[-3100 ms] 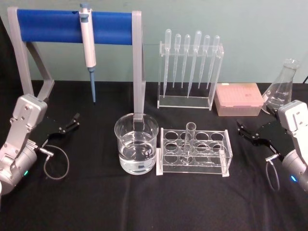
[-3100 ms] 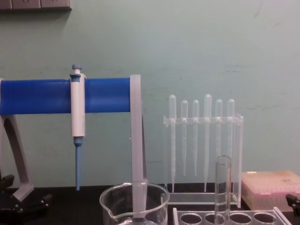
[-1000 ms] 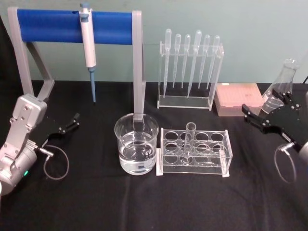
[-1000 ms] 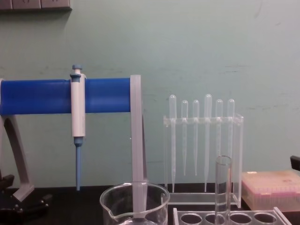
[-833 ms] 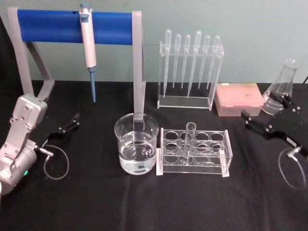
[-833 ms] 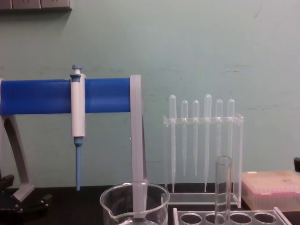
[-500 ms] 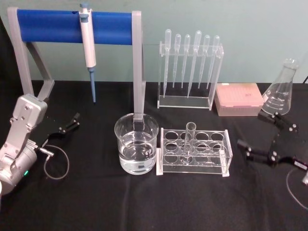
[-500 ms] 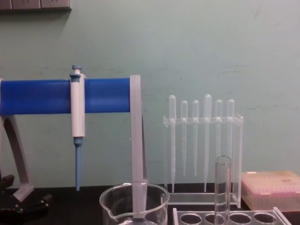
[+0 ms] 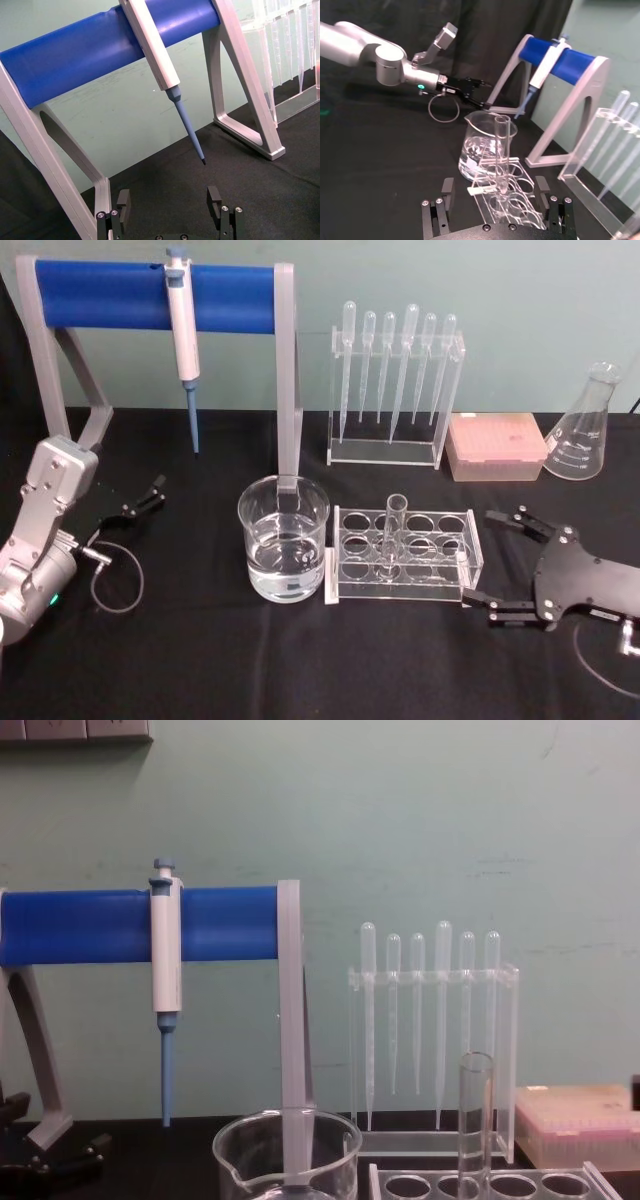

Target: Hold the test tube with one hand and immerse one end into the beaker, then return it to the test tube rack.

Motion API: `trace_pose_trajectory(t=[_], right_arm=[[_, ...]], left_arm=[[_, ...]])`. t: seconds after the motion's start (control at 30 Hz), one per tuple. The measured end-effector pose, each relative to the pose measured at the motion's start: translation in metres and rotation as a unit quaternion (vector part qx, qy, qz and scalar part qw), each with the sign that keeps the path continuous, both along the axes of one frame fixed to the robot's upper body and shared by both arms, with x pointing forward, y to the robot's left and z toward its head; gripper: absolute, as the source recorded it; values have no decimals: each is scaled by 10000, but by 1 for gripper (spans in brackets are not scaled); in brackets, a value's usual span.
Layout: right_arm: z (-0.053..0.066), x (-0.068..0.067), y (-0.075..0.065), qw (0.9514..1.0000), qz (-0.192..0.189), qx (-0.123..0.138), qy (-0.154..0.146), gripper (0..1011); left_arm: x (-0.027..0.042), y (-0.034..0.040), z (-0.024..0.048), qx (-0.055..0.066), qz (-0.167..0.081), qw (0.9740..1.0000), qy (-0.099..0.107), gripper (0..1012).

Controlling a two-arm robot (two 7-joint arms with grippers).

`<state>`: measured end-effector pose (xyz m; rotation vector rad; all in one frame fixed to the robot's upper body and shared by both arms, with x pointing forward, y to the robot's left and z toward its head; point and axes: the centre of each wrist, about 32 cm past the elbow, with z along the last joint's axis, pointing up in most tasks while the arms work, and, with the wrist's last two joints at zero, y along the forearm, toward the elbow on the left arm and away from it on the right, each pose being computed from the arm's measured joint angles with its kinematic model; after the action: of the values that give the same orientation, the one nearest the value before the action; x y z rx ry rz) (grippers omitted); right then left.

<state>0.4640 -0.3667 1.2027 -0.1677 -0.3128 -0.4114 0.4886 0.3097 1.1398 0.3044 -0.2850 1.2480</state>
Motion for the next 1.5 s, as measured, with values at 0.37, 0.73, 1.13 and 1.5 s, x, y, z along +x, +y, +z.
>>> trace_pose_trajectory(t=[0.37, 0.73, 1.13, 1.5], right_arm=[[38, 282, 229, 9995, 192, 10, 242, 1002], [33, 441, 469, 9989, 265, -38, 394, 1002], [2, 543, 621, 9990, 146, 61, 421, 1002], [0, 564, 658, 9990, 127, 79, 416, 1002]], left_arm=[[0, 0, 0, 0, 0, 10000, 0, 1000], [0, 0, 0, 0, 0, 10000, 0, 1000], [0, 0, 0, 0, 0, 10000, 0, 1000], [0, 0, 0, 0, 0, 10000, 0, 1000]])
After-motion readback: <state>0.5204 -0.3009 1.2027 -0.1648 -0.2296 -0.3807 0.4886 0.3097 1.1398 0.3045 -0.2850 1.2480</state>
